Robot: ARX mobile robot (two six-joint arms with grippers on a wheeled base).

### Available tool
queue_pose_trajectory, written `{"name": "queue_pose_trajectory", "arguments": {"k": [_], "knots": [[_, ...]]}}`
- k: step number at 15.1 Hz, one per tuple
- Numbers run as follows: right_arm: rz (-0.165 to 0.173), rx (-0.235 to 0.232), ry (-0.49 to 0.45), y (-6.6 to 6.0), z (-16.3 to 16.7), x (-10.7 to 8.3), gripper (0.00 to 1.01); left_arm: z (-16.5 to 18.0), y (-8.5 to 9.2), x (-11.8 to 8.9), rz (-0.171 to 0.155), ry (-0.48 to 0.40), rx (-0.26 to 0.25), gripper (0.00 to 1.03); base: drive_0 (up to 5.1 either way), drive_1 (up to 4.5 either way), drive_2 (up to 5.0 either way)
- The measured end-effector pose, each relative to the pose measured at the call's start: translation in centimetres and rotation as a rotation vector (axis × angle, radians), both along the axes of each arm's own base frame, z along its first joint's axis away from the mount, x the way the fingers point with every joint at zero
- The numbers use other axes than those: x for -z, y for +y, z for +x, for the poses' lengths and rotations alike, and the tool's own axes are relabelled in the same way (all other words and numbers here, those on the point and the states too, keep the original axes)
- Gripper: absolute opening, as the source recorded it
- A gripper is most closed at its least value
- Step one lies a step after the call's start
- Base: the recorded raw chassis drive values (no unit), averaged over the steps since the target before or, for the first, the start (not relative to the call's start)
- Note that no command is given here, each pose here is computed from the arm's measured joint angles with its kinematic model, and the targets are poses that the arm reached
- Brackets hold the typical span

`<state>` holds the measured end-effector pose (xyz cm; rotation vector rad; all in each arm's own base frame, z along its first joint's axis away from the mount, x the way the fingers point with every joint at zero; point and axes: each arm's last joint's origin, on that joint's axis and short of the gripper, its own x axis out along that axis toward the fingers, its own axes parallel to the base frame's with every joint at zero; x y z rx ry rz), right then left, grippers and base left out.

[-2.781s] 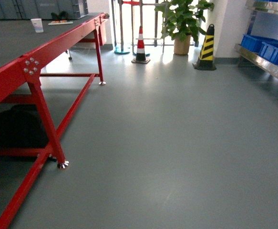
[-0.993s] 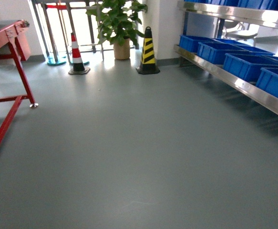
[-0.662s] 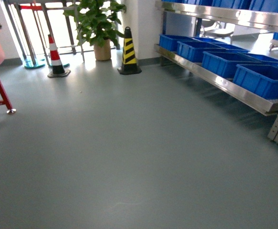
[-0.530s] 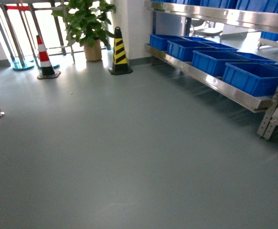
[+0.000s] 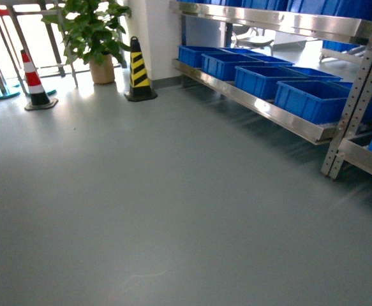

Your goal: Sort blue parts and orange caps into right shelf containers

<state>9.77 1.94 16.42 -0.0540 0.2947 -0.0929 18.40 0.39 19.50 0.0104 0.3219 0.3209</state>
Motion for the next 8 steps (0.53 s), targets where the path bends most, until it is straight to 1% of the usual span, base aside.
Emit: {"name": "queue_pose_trajectory", "arguments": {"k": [8], "knots": [[0.000, 0.000, 0.000, 0.00, 0.00, 0.00, 0.42, 0.00, 0.01, 0.00, 0.000, 0.000, -0.001, 0.45, -1.7, -1.66, -1.7]]}}
